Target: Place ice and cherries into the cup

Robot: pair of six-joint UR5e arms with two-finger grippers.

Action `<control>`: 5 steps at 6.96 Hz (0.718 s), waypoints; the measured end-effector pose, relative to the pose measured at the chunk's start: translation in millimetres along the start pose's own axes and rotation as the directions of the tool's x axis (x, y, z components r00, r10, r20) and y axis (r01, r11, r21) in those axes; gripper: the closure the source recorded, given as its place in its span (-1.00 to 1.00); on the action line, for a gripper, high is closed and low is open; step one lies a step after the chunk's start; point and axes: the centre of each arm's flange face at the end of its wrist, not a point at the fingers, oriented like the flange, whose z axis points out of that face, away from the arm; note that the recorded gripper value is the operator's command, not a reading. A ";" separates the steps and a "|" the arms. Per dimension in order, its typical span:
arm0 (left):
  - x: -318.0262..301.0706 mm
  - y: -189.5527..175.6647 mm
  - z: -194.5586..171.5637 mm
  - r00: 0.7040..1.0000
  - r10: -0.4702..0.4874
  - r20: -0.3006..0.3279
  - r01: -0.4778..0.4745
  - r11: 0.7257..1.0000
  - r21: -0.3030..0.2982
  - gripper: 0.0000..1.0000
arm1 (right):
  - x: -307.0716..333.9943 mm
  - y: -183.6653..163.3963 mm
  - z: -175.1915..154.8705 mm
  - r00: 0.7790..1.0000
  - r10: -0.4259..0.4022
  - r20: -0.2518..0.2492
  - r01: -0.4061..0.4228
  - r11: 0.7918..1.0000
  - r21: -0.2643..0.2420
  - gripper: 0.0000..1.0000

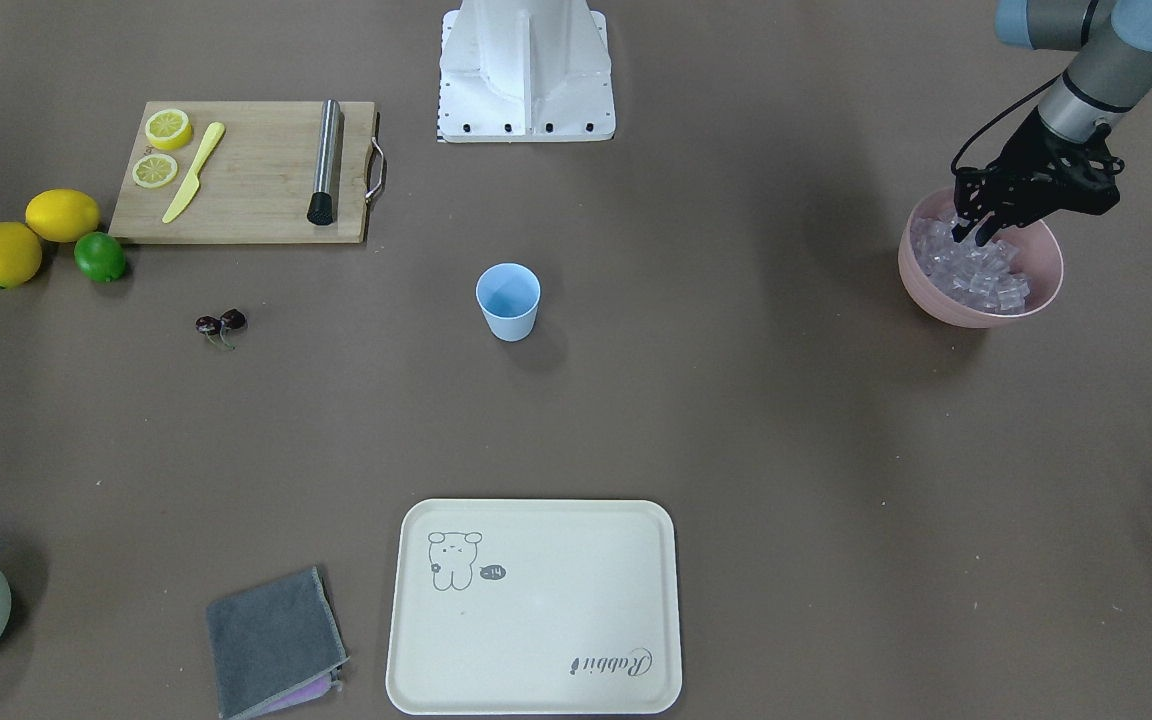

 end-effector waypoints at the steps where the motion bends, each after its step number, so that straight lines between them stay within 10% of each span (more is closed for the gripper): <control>1: -4.0 -4.0 -7.5 1.000 0.001 -0.014 -0.001 1.000 0.004 1.00 | -0.1 0.3 -0.1 1.000 0.000 0.000 0.000 1.000 0.000 -1.00; 5: -39.1 -32.7 -72.2 0.994 -0.013 -0.109 0.021 0.998 0.065 1.00 | -1.2 1.8 -1.1 1.000 -0.003 -0.001 0.003 1.000 0.002 -1.00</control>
